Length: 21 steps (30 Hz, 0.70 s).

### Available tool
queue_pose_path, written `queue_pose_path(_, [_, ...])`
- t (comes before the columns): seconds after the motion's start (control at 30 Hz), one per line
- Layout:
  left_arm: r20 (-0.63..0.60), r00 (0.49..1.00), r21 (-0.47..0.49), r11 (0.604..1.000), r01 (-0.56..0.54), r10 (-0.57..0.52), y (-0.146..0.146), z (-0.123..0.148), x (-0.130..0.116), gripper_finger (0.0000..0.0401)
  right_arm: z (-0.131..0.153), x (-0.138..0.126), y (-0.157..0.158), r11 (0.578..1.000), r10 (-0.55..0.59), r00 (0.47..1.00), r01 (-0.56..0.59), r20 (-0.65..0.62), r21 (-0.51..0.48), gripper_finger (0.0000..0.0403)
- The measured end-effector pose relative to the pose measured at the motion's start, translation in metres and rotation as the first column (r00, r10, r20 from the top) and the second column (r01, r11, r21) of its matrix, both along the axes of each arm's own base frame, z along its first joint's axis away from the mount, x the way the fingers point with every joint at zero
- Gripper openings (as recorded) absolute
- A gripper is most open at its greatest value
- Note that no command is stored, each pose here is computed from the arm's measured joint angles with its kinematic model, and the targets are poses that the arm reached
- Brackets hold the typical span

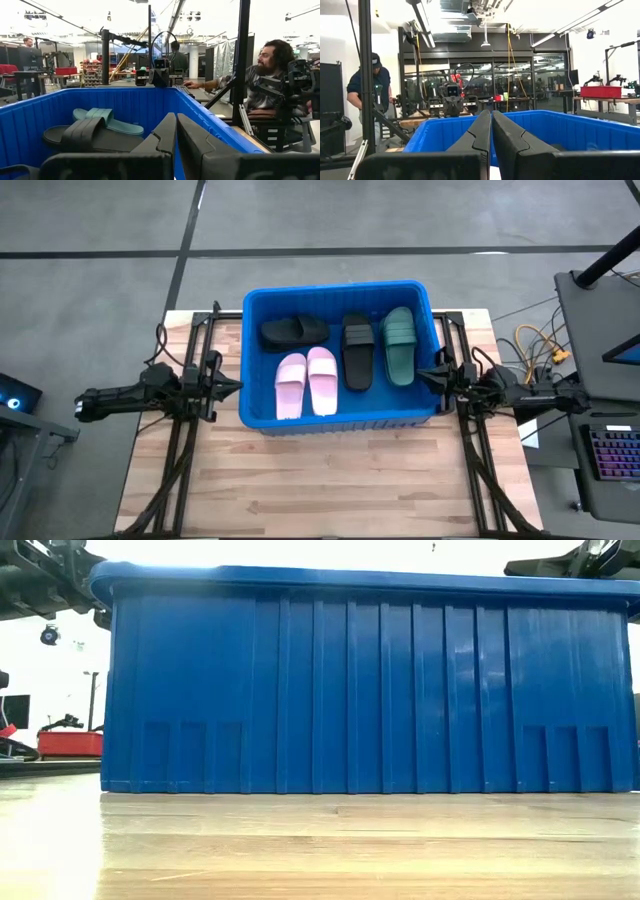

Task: Pick and place slides into bin
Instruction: Return to Home Position

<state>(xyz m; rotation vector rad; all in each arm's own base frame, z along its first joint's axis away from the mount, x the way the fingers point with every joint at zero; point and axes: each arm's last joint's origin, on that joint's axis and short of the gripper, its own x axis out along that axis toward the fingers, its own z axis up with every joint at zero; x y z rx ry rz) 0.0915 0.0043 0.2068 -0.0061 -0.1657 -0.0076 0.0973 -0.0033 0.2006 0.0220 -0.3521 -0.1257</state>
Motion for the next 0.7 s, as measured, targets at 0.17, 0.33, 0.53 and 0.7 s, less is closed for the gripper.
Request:
queue_pose_path(0.17, [0.000, 1.000, 0.000, 1.000, -0.001, 0.001, 0.0001, 0.0000, 0.0000, 0.0000, 0.0008, -0.0003, 0.0001, 1.000, 0.001, 1.000, -0.002, 0.013, 0.001, 0.0008])
queue_pose_path(0.33, [0.000, 1.000, 0.000, 1.000, 0.000, 0.000, 0.0000, 0.0000, 0.0000, 0.0000, 0.0010, -0.0004, 0.0001, 1.000, 0.001, 1.000, -0.001, 0.015, 0.001, 0.0008])
queue_pose_path(0.53, [0.001, 1.000, 0.000, 1.000, 0.000, 0.000, 0.0000, 0.0001, 0.0000, 0.0000, 0.0013, -0.0005, 0.0001, 1.000, 0.002, 1.000, -0.002, 0.018, 0.001, 0.0008])
queue_pose_path(0.7, [0.000, 1.000, 0.000, 1.000, 0.000, 0.000, 0.0000, -0.0001, 0.0001, 0.0000, 0.0014, -0.0005, 0.0001, 1.000, 0.002, 1.000, -0.002, 0.019, 0.001, 0.0009])
